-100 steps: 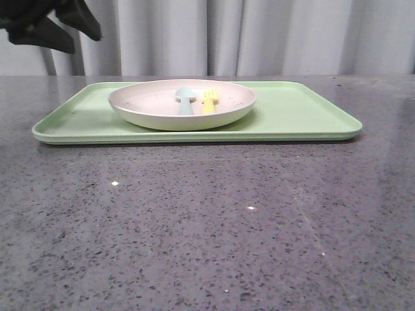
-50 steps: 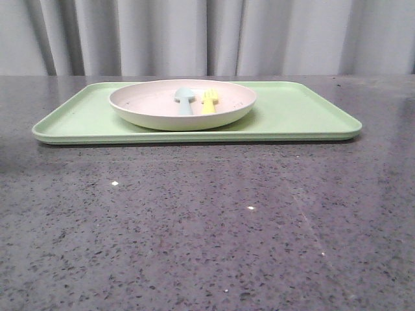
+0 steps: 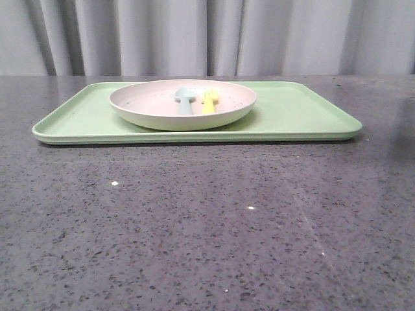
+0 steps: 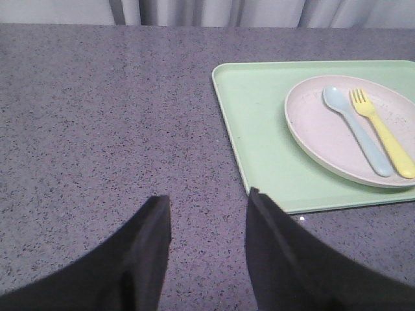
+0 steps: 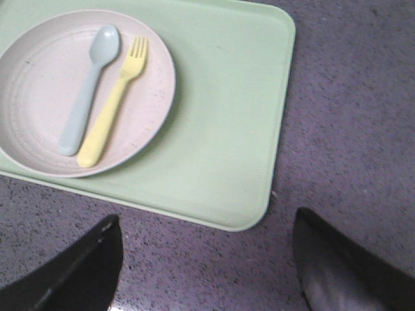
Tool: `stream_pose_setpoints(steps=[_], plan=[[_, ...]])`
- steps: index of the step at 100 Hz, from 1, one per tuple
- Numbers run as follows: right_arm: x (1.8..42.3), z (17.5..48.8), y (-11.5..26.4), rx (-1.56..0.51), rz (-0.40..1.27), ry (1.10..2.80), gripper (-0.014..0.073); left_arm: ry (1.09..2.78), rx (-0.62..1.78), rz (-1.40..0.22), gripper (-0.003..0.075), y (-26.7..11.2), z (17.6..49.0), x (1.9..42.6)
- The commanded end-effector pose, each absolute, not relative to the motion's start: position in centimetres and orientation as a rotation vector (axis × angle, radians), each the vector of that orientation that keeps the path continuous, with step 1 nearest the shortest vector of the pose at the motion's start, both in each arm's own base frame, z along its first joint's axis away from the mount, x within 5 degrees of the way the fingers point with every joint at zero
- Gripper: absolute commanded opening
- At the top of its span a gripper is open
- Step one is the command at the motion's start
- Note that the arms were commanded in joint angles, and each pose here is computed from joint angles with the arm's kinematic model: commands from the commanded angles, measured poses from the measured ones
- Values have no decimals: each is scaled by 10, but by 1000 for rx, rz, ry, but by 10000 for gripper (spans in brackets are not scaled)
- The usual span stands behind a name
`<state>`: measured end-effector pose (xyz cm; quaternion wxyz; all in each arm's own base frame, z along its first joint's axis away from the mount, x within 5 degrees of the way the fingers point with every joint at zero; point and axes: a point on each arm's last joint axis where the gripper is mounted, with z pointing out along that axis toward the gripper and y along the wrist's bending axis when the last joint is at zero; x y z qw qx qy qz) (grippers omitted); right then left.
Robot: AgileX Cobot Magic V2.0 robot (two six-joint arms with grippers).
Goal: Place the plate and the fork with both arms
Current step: 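Withdraw the left gripper and move the right gripper above the plate, then lower the right gripper and grasp the yellow fork on the plate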
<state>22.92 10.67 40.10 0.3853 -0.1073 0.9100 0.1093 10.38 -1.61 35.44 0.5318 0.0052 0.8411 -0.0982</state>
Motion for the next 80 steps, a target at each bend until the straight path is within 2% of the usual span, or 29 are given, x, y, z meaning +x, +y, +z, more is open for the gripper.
stream_pose_setpoints(steps=[1,38,65,80], plan=[[242,422,121,-310,310,2232,549,1916,0,-238,272,-15,366,100],[313,423,174,-360,304,2334,549,1933,2,-239,272,-16,364,100],[356,401,200,-349,288,2453,549,1928,1,-239,272,-16,364,100],[369,384,212,-352,331,2516,549,1928,1,-239,272,-16,364,100]])
